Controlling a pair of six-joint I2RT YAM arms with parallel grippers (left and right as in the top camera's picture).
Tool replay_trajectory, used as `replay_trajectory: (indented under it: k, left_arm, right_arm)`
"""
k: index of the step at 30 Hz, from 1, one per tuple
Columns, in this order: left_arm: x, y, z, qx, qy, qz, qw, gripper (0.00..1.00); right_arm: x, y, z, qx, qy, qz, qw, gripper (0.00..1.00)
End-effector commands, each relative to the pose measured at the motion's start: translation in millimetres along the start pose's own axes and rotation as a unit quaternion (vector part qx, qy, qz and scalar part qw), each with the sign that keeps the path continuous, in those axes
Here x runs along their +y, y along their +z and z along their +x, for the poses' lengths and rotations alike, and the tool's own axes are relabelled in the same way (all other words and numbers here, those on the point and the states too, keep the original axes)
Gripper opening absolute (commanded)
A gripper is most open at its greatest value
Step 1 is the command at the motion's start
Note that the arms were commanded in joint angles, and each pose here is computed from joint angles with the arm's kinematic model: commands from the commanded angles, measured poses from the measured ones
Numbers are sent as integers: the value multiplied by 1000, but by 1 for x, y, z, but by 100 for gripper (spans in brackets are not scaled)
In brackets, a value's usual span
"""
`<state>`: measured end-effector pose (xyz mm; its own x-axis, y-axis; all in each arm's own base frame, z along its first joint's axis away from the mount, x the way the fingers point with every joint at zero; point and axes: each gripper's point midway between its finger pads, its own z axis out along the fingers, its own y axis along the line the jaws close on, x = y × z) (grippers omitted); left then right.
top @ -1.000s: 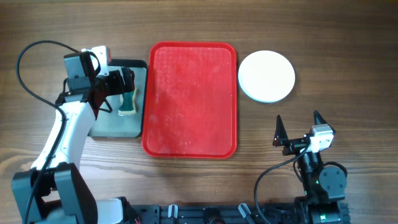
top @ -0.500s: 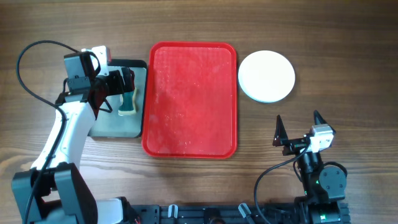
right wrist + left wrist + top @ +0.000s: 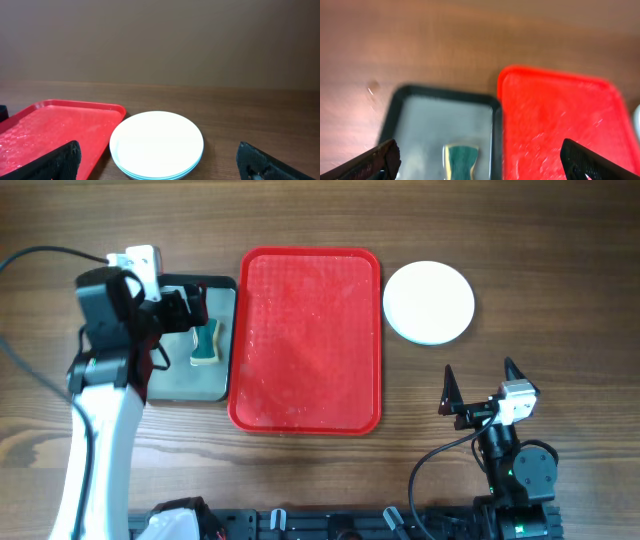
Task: Clean dirty plates on tray and stack at the side
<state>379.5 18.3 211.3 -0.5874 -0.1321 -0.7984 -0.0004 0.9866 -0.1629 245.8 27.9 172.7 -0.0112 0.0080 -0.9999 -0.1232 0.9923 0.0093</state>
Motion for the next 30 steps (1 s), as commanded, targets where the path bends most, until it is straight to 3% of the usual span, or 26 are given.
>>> replay_trajectory:
  k: [1, 9, 18, 30]
  left_arm:
    - [-14, -38, -29, -64, 11, 13, 998, 100]
    - [-31, -110, -62, -169, 34, 19, 985, 100]
    - [-55, -182, -75, -263, 64, 37, 962, 100]
    - [-70, -237, -15, -247, 73, 50, 965, 100]
  right_arm:
    - [5, -1, -3, -6, -4, -12, 1000, 100]
    - [5, -1, -3, -6, -4, -12, 1000, 100]
    - [5, -1, -3, -6, -4, -12, 1000, 100]
    - [5, -1, -3, -6, -4, -12, 1000, 100]
